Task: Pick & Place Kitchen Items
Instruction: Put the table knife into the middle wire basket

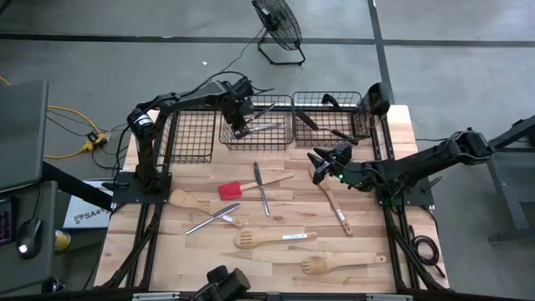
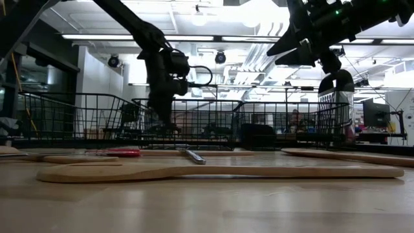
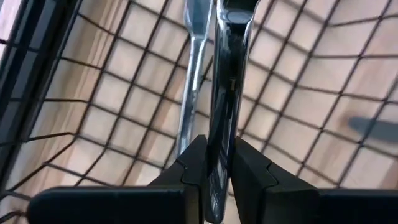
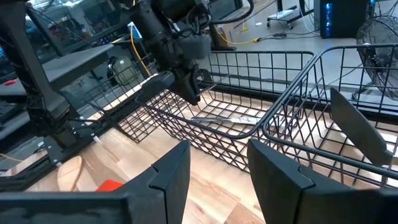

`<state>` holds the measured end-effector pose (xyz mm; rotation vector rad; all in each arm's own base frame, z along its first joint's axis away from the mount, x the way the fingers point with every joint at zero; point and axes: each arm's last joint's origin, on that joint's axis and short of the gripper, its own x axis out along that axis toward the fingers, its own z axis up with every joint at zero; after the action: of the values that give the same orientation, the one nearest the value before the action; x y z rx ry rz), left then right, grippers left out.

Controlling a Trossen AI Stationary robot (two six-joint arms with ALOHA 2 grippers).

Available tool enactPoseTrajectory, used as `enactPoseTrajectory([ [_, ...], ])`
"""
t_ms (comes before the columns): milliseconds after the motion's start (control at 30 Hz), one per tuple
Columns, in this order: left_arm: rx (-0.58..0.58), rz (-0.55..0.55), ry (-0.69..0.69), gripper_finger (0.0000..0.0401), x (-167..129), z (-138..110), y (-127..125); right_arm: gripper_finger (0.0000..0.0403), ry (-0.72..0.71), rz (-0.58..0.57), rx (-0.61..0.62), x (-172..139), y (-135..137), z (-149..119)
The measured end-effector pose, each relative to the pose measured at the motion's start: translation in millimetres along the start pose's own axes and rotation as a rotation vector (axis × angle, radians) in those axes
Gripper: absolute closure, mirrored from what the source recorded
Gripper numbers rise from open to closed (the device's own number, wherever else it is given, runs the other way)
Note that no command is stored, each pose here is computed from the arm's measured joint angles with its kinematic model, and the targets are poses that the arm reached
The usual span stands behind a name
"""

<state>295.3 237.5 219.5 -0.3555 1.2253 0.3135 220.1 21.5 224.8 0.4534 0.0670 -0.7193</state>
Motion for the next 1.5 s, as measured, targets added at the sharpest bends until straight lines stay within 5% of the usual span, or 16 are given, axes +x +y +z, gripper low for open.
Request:
enactPoseTrajectory([
  [333, -0.026, -0.068, 0.027, 0.0359, 17, 2, -7, 0.0251, 0.002, -0.008, -0.001, 0, -1, -1],
  [667, -0.045, -0.011, 0.097, 0.0359, 45, 2, -6, 0.0251, 0.008, -0.006, 0.0, 0, -1, -1],
  [1200, -0.029, 0.023, 0.069, 0.0319, 44, 6, -5, 0.0251, 0.004, -0.011, 0.018, 0, -1, -1],
  [1500, -0.008, 0.032, 0.066, 0.0315, 20, 18, -6, 0.0251, 0.009, -0.004, 0.028, 0, -1, -1],
])
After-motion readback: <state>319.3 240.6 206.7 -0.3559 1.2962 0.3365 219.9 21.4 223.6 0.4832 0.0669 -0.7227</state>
